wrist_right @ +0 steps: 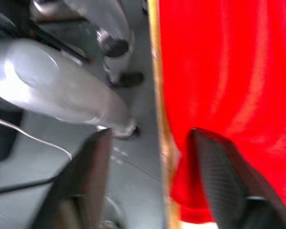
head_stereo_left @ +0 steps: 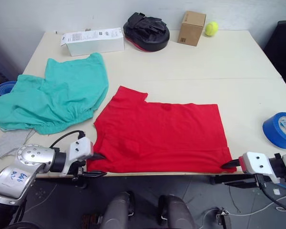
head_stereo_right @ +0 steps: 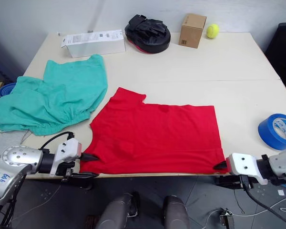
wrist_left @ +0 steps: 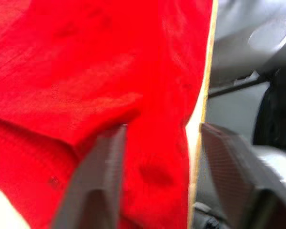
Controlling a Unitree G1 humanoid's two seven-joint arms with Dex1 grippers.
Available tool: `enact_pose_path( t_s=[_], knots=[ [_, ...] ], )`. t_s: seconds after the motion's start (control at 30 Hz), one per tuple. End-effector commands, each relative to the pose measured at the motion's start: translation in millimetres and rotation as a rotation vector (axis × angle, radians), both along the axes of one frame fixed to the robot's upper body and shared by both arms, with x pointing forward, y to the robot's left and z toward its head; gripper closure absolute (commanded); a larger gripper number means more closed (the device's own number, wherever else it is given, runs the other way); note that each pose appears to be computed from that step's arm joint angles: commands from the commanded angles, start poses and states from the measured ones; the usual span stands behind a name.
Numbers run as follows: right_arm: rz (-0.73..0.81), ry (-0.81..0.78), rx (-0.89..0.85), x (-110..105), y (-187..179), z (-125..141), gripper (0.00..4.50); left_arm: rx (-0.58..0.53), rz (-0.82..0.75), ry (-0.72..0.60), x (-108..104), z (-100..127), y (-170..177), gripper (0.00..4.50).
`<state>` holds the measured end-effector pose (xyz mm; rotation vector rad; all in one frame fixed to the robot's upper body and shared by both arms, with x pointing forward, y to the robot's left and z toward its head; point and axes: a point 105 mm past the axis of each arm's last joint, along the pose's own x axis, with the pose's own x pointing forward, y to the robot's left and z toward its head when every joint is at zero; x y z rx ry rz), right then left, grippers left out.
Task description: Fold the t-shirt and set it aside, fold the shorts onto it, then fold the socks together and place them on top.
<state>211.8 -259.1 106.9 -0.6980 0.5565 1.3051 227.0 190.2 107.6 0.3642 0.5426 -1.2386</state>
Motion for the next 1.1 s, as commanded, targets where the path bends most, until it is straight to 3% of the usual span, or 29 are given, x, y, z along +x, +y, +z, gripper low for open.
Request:
enact_pose_path(
  t_s=[0.03, 0.07, 0.17, 0.27, 0.43, 0.57, 0.77, 1.1],
  knots=[
    [-0.056, -0.031, 0.075, 12.0, 3.9, 33.6, 0.41, -0.096, 0.047, -0.025, 8.0, 29.5, 3.8, 0.35],
    [-0.079, -0.041, 0.102, 17.5, 4.9, 40.7, 0.06, -0.117, 0.087, -0.027, 15.0, 35.7, 7.3, 0.04],
    [-0.164, -0.071, 0.189, 38.4, 8.3, 61.5, 0.02, -0.188, 0.237, -0.054, 47.3, 57.5, 15.9, 0.02],
    [-0.322, -0.106, 0.289, 74.5, 10.4, 72.9, 0.02, -0.320, 0.381, -0.048, 88.6, 84.2, 13.7, 0.02],
    [-0.678, -0.216, 0.358, 153.0, 1.3, 81.3, 0.02, -0.301, 0.489, -0.035, 139.8, 77.0, 0.6, 0.02],
    [-0.848, -0.189, 0.383, 184.2, -0.1, 80.8, 0.02, -0.338, 0.603, -0.004, 174.4, 72.7, -4.9, 0.02],
    [-0.945, -0.205, 0.291, 202.5, -2.1, 71.9, 0.02, -0.325, 0.638, 0.029, 195.1, 62.3, -6.9, 0.02],
    [-1.064, -0.111, 0.231, 205.7, -12.3, 50.3, 0.02, -0.310, 0.651, 0.061, 204.9, 49.3, -10.7, 0.02]
  ],
)
